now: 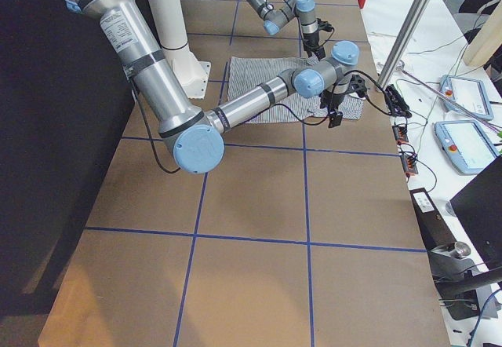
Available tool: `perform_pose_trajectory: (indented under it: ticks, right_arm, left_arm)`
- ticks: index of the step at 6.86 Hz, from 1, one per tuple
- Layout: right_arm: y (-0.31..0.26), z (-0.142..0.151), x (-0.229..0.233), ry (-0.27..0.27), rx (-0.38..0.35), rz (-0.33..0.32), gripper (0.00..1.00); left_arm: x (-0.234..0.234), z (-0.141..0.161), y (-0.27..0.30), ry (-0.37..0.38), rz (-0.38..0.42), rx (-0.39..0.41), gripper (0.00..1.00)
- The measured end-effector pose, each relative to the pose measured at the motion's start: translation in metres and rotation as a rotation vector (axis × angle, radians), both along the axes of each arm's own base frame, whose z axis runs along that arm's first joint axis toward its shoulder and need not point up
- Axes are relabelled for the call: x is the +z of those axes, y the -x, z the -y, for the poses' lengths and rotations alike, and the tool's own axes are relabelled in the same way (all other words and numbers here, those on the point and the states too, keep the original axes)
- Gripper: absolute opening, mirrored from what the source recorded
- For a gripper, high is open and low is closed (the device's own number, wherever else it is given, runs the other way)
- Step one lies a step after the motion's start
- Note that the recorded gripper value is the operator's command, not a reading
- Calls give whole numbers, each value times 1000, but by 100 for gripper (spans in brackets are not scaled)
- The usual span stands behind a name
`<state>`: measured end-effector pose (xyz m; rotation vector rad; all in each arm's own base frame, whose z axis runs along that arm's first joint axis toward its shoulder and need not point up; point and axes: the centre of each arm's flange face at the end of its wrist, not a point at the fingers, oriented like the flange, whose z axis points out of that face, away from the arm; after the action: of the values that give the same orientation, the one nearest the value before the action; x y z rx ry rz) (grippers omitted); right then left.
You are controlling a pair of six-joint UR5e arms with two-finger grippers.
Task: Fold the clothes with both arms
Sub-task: 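Lower both grippers toward the shirt's side edges near the hem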
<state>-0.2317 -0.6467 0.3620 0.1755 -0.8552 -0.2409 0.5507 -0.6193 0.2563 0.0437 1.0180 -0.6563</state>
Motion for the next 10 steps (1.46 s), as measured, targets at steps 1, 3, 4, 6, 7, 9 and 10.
perform_pose_trajectory:
  ticks: [1, 3, 4, 6, 7, 9, 10]
  right_arm:
    - [-1, 0, 3, 4, 1, -3, 100]
    - [-3, 0, 4, 4, 3, -3, 100]
    - [-5, -1, 1, 1, 6, 0, 100]
    - [-11, -33, 1, 65, 65, 26, 100]
    - [-5, -78, 4, 131, 102, 43, 100]
    - [11, -164, 10, 205, 131, 40, 100]
    - [37, -197, 9, 226, 150, 49, 100]
  left_arm:
    - [-7, -15, -16, 0, -9, 22, 100]
    - [-21, -35, -22, -30, -27, 59, 100]
    - [-22, -42, -13, -59, -30, 76, 100]
    - [-30, -86, 24, -90, -19, 112, 100]
    - [-35, -125, 44, -105, -9, 150, 100]
    - [-27, -186, 94, -139, -28, 187, 100]
    - [-23, -210, 119, -153, -32, 203, 100]
